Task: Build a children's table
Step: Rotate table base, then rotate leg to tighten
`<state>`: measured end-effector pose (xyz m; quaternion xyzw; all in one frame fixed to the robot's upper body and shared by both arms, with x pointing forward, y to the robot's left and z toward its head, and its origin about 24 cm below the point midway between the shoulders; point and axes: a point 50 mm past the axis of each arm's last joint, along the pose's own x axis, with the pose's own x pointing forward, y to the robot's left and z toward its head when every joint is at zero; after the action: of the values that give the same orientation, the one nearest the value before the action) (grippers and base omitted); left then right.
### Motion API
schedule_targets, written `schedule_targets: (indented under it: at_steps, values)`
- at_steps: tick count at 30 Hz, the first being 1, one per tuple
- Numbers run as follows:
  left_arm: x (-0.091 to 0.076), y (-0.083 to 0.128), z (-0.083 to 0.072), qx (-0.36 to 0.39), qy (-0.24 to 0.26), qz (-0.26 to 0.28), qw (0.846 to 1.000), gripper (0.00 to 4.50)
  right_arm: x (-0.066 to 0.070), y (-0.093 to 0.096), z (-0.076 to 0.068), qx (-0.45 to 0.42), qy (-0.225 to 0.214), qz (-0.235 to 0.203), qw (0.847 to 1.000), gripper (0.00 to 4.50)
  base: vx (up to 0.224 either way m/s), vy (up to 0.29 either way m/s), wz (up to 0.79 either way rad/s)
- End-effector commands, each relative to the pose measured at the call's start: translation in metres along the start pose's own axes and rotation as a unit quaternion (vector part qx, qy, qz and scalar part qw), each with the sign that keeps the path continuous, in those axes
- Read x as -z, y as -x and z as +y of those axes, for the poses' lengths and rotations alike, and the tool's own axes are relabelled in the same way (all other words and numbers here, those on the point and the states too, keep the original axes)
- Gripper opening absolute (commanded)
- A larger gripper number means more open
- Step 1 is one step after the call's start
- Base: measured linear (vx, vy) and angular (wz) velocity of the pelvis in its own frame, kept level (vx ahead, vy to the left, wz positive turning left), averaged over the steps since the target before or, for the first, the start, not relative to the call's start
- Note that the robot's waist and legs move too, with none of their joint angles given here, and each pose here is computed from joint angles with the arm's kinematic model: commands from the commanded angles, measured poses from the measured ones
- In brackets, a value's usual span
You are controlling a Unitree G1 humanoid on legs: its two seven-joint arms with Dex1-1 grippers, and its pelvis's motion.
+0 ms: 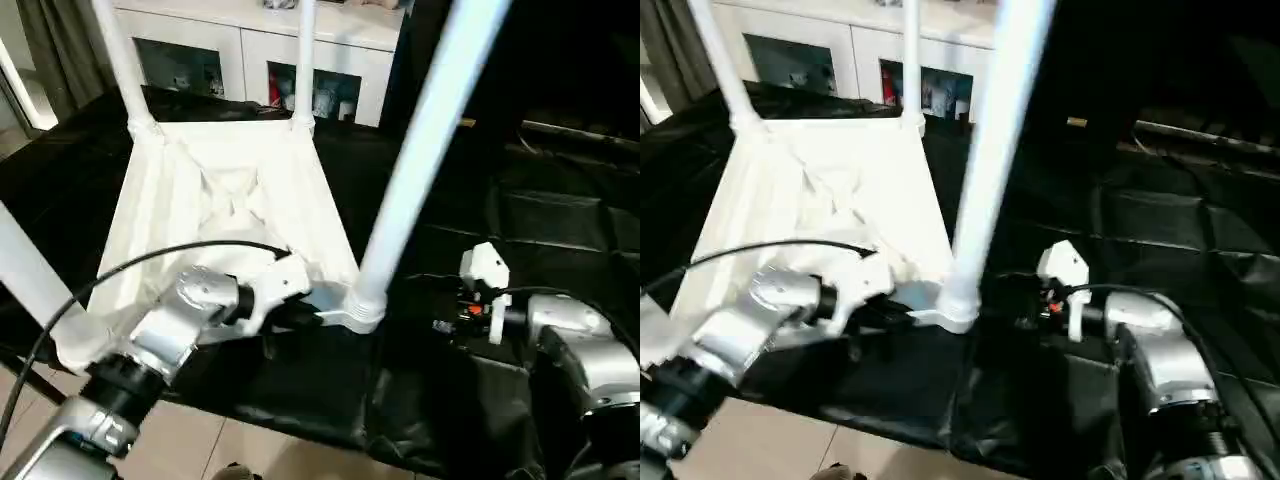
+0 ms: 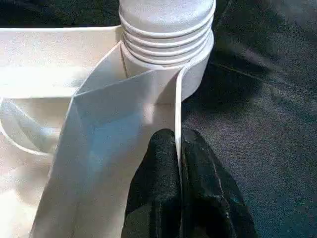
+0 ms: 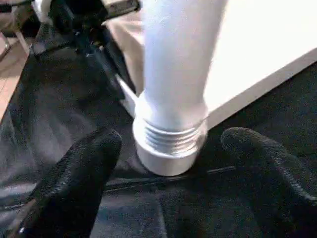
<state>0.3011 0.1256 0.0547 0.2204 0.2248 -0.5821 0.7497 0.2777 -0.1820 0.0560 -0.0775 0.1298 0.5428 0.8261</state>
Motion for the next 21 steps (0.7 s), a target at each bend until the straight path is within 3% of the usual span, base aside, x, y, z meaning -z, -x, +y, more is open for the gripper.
schedule_targets:
  at_steps: [1,8,21]
  values:
    - [-0.001,0.002,0.005,-0.005,-0.006,-0.001,1.0,0.0,-0.001,-0.004,0.0,-0.001,0.013,0.001,1.0,3.86,0.0,0.0,0.0]
    - [-0.001,-0.003,0.007,0.005,-0.013,-0.007,1.0,0.0,-0.005,-0.024,-0.003,0.02,0.023,-0.016,0.999,3.86,0.0,0.0,0.0]
    - [-0.002,-0.005,0.008,0.01,-0.016,-0.007,1.0,0.0,-0.004,-0.049,-0.012,0.037,0.033,-0.006,0.999,3.86,0.0,0.0,0.0]
